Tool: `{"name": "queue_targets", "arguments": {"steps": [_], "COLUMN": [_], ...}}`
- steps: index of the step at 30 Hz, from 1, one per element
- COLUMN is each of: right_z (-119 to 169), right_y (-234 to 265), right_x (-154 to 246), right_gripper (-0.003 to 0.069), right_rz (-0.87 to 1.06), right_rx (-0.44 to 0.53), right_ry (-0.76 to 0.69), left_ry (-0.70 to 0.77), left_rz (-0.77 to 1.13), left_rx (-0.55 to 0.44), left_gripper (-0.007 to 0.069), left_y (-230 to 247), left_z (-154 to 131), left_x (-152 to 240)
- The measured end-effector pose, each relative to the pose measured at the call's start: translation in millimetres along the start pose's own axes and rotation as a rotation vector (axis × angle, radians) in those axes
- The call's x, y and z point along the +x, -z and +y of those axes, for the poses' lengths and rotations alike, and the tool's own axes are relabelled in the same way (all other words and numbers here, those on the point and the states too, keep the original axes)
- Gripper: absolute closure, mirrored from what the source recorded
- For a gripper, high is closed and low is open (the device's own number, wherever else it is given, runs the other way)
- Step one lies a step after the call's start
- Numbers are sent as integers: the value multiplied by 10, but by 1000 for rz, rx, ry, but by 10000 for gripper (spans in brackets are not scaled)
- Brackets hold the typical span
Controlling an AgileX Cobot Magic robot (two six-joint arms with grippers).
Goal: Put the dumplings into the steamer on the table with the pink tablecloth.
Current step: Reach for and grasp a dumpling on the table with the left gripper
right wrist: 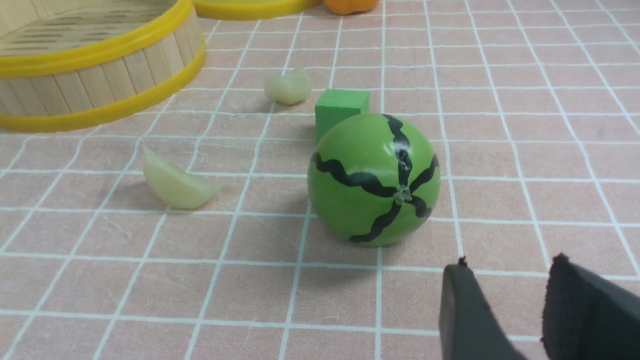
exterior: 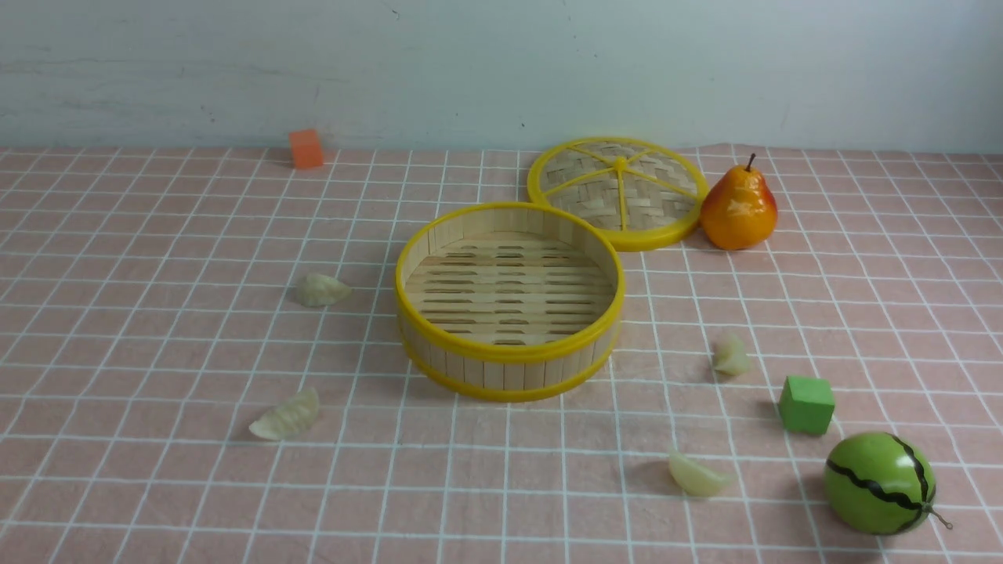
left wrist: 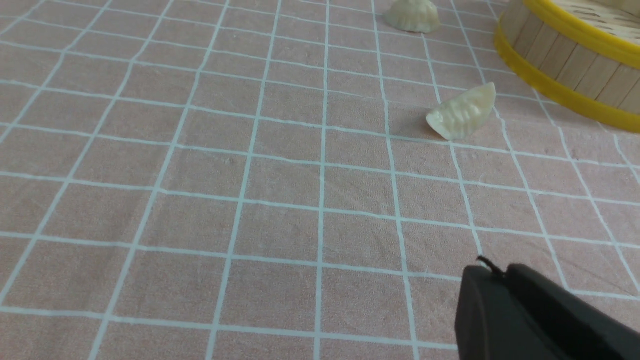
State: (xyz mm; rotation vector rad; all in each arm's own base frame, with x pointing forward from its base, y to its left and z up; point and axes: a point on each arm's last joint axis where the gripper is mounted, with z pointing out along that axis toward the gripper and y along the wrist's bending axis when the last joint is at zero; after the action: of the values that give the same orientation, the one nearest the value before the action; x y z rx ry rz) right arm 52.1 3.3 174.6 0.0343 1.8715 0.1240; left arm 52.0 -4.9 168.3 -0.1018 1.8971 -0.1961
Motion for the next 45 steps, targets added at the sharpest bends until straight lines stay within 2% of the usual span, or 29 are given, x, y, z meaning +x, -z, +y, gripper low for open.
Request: {"name": "queue_targets", "arguments": {"steps": [5,7,8,15,17,18,19,21,22,24,25,26,27,28,29,32,33,37,39,40,41,42,43,45], "right_z": [5,16,24,95,103,112,113,118,118,111,110,110,116,118,135,164,175,185,170,167,168,171,205,256], "right_y": [-10,3,15,173,199,233,236,262,265,286,293,310,346,343,384,343,285,-84,-427,-471,-643,-673,-765,-809], "right_x": [-52,-142,-197,-517,-549,-586,-588,-615,-618,-653,-667,-729,-838,-856,-1039,-1308,-1399,-1481,-1329,-1307,-1186,-1156,-1084,-1076], "right_gripper": [419,419,419,419,419,419,419,419,419,423,426,443,479,485,558,663,673,671,669,669,669,669,669,669], "right_rz": [-83,-173,-247,-644,-690,-744,-748,-784,-789,-806,-809,-814,-826,-822,-830,-774,-732,-522,-279,-244,-78,-40,90,158], "right_rx": [-7,-49,-24,-86,-96,-113,-114,-149,-152,-177,-180,-184,-185,-184,-179,-143,-123,-72,-45,-43,-34,-32,-34,-50], "right_ry": [15,34,44,86,82,65,66,-5,-12,-94,-105,-129,-144,-145,-139,-83,-49,21,18,7,-44,-50,-75,-61], "left_ry": [0,1,1,7,28,116,124,308,323,475,499,568,588,588,562,484,457,341,295,295,302,304,313,313], "left_rz": [-63,-140,-187,-460,-496,-564,-572,-633,-636,-677,-686,-722,-759,-771,-794,-714,-664,-475,-345,-327,-220,-197,-91,-18], "left_rx": [12,26,35,86,97,129,133,196,201,267,279,323,352,357,358,296,267,163,107,102,70,63,36,19], "left_gripper": [587,587,587,586,586,582,582,576,575,573,573,572,572,572,575,604,622,639,639,639,639,639,639,639], "left_y": [2,9,16,98,114,148,152,191,193,228,233,263,292,300,324,331,316,135,-115,-152,-328,-368,-499,-567], "left_z": [-11,-24,-31,-74,-79,-82,-83,-78,-77,-75,-76,-77,-81,-82,-88,-137,-160,-237,-254,-258,-271,-272,-296,-321], "left_x": [-57,-127,-169,-403,-433,-491,-497,-552,-555,-595,-604,-635,-663,-671,-701,-876,-964,-1280,-1358,-1377,-1419,-1418,-1495,-1579]}}
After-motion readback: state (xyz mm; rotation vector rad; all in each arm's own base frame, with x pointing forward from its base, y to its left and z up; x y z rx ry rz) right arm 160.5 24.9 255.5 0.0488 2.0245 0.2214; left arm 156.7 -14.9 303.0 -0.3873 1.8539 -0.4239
